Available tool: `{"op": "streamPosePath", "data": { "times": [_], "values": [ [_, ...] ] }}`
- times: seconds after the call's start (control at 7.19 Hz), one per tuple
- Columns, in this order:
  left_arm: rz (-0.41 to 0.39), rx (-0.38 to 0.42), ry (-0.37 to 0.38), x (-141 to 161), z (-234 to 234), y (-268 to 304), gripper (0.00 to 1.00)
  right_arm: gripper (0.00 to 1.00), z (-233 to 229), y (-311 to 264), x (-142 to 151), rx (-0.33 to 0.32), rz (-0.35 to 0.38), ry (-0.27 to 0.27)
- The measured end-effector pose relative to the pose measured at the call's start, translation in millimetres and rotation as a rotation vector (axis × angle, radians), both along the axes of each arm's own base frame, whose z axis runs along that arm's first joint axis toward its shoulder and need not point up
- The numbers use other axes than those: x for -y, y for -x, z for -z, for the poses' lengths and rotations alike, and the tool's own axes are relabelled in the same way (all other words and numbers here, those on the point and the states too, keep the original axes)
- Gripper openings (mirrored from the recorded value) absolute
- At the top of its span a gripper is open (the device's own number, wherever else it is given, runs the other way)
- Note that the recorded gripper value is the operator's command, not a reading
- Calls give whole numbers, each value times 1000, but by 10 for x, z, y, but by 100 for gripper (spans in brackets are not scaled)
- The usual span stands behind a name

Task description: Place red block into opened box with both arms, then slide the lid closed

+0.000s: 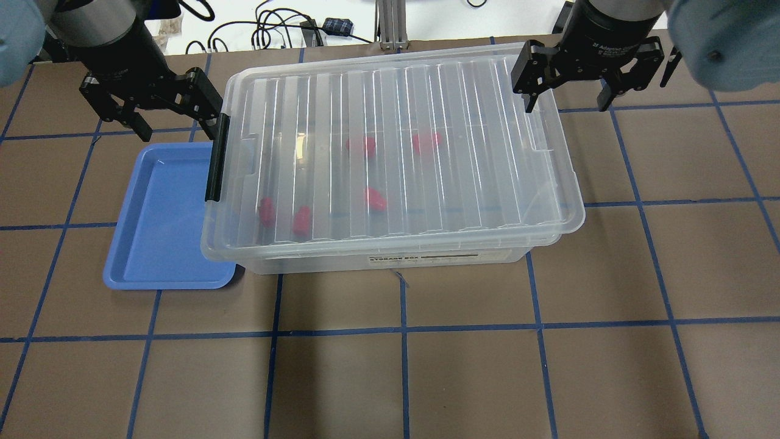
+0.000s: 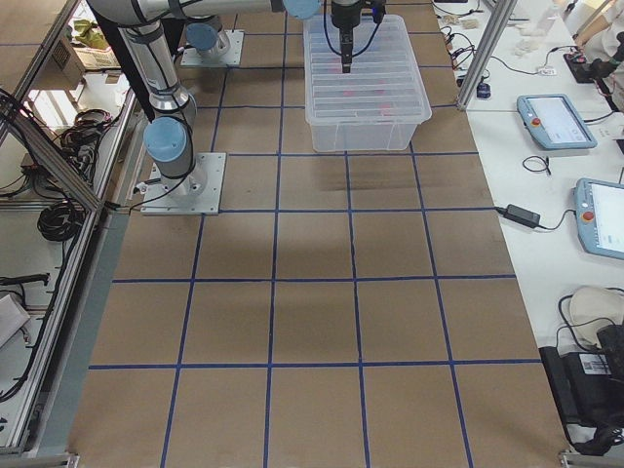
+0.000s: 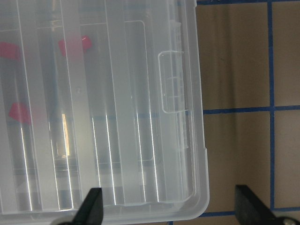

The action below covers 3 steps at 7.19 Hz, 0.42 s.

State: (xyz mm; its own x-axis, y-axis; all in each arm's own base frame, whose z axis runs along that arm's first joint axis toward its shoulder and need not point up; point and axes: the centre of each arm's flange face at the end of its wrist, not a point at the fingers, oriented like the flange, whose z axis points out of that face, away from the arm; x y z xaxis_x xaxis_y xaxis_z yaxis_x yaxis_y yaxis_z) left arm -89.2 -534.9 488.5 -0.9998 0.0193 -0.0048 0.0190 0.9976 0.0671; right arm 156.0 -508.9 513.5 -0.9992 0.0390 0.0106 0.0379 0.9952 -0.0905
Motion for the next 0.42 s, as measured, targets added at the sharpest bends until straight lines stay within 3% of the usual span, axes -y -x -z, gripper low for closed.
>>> {"op": "streamPosePath", "data": {
  "times": [0.42],
  "values": [
    [1, 2, 3, -17, -20, -1, 100, 100, 12, 0, -1, -3, -3, -2]
  ]
}}
